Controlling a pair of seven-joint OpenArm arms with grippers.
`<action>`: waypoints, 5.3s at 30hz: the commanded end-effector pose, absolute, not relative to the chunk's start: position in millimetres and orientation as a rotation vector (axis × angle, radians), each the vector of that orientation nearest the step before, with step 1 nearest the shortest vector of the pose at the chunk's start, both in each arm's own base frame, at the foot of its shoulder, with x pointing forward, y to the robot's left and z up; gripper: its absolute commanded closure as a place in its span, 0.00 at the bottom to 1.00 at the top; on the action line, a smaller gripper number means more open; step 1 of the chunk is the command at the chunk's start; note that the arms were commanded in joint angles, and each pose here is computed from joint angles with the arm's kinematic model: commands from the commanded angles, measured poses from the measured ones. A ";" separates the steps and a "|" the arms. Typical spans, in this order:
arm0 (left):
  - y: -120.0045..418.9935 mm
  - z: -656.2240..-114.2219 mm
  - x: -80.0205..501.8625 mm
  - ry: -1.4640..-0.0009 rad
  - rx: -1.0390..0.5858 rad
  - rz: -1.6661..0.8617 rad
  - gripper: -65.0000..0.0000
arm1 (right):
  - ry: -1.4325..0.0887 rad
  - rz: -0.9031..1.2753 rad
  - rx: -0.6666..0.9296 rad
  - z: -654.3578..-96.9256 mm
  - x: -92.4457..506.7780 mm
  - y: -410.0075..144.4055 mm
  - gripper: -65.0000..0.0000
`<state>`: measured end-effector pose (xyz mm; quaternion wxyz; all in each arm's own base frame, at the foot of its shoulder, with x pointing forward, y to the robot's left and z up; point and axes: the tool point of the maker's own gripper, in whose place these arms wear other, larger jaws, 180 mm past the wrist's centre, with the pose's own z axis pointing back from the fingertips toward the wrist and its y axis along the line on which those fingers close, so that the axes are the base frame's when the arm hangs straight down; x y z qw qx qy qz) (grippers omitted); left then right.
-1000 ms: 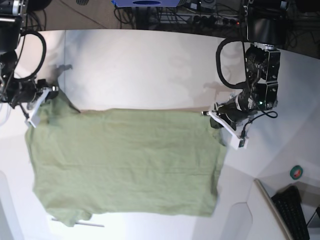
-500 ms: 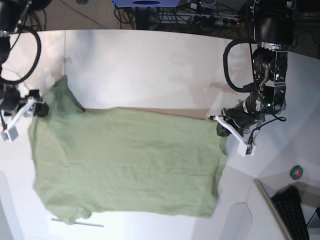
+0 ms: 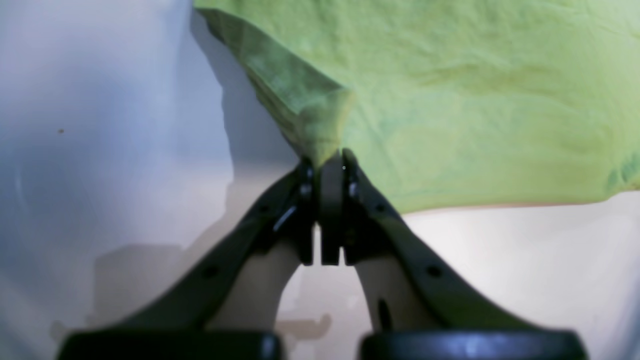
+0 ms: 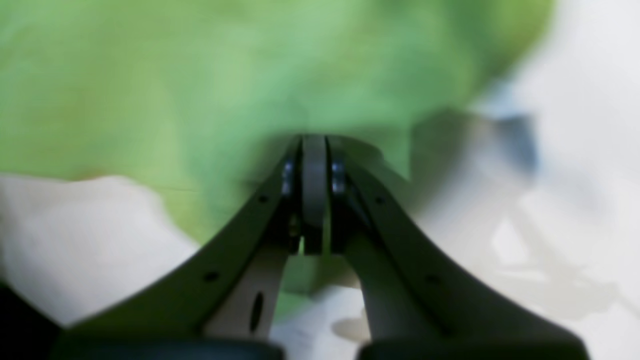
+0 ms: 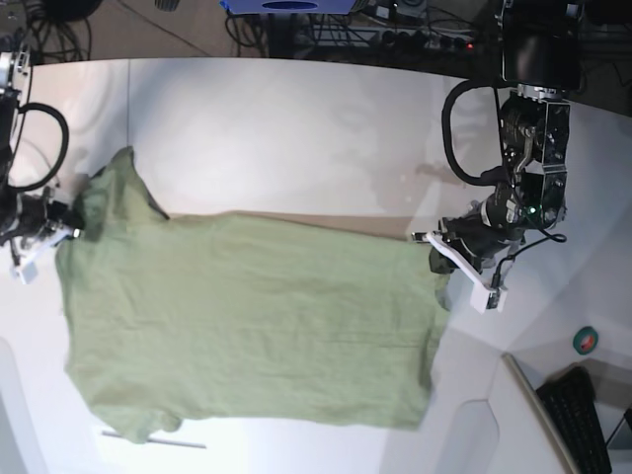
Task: Layout the t-shirt on the table in an organized manner, then fold the t-shirt properly
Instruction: 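Lay the t-shirt down flat, pulling both grippers apart along the shoulders, then release the t-shirt and raise both grippers away, then lower both grippers and grasp the t-shirt shoulder corners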
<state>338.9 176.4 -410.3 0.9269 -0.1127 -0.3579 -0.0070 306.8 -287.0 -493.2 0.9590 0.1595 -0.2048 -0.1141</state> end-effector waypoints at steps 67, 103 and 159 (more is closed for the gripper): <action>189.4 -467.8 334.8 -0.734 -0.276 0.282 1.00 | -0.497 -0.142 0.145 -489.0 292.2 -272.6 1.00; 322.6 -412.9 247.9 -0.900 -0.217 0.464 1.00 | -0.678 -0.283 0.118 -428.2 182.6 -273.8 1.00; 273.7 -469.8 210.9 -0.764 -0.380 0.481 0.24 | -0.501 -0.291 0.173 -458.5 128.3 -248.8 0.45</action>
